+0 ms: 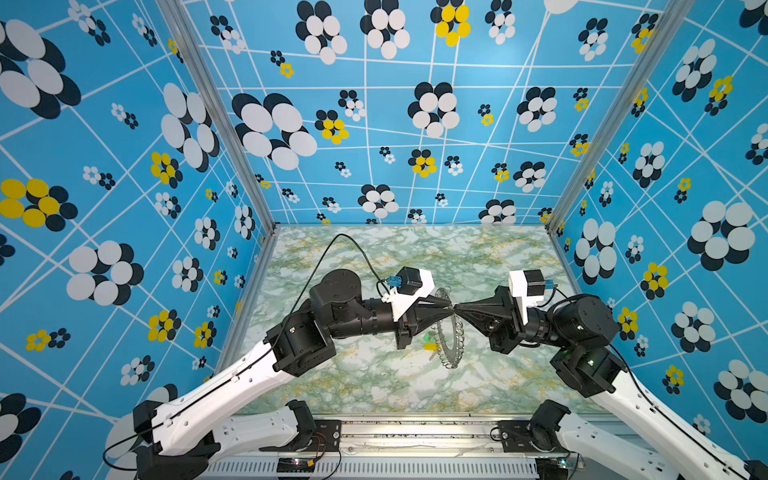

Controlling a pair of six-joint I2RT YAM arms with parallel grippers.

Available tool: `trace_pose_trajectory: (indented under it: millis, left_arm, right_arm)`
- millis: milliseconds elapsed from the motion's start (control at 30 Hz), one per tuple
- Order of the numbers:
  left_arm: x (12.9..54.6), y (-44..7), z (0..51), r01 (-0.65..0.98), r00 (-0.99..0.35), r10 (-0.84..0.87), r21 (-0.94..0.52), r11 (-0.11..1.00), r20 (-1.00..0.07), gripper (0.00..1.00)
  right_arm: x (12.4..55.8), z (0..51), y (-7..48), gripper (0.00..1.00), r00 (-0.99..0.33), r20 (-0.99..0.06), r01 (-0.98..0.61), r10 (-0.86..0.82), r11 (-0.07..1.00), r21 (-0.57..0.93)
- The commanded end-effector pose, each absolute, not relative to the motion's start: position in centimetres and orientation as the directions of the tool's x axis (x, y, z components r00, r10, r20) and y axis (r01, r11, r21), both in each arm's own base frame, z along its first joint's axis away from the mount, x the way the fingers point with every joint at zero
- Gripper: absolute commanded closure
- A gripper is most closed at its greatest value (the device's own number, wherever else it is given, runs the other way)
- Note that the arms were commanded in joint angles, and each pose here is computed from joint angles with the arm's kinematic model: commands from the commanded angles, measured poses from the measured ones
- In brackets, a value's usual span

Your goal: Put the keys on the keyring

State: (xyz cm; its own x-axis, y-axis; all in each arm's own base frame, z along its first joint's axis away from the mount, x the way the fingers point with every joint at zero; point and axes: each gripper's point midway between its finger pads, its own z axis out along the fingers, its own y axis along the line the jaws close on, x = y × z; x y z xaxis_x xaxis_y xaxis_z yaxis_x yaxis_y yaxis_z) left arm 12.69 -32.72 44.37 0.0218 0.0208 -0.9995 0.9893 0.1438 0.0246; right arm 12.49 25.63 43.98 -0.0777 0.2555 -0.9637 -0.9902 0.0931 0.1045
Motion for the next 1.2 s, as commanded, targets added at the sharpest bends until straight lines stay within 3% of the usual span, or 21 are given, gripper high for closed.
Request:
trace_pose_trajectory:
  millis: [0, 400, 733, 1167]
  left_arm:
    - [12.55, -32.36, 45.28, 0.989, 0.033, -0.018, 0.031, 0.142, -0.999, 0.82]
    - [12.55, -32.19, 45.51, 0.988, 0.041, -0.035, 0.036, 0.149, -0.999, 0.84]
    - [12.62, -32.34, 44.97, 0.989, 0.035, -0.015, 0.032, 0.146, -0.999, 0.92]
    - [12.66, -32.37, 44.81, 0.988, 0.039, -0.004, 0.038, 0.147, -0.999, 0.89]
  right_arm:
    - [12.43, 45.08, 25.27, 1.00, -0.050, -0.953, -0.992, 0.298, 0.098, 0.083]
    - [12.42, 45.01, 25.50, 1.00, -0.062, -0.954, -0.992, 0.294, 0.083, 0.090]
    - [12.31, 45.46, 25.44, 1.00, -0.058, -0.951, -0.993, 0.305, 0.078, 0.085]
    - [12.21, 45.85, 25.41, 1.00, -0.061, -0.947, -0.994, 0.316, 0.068, 0.087]
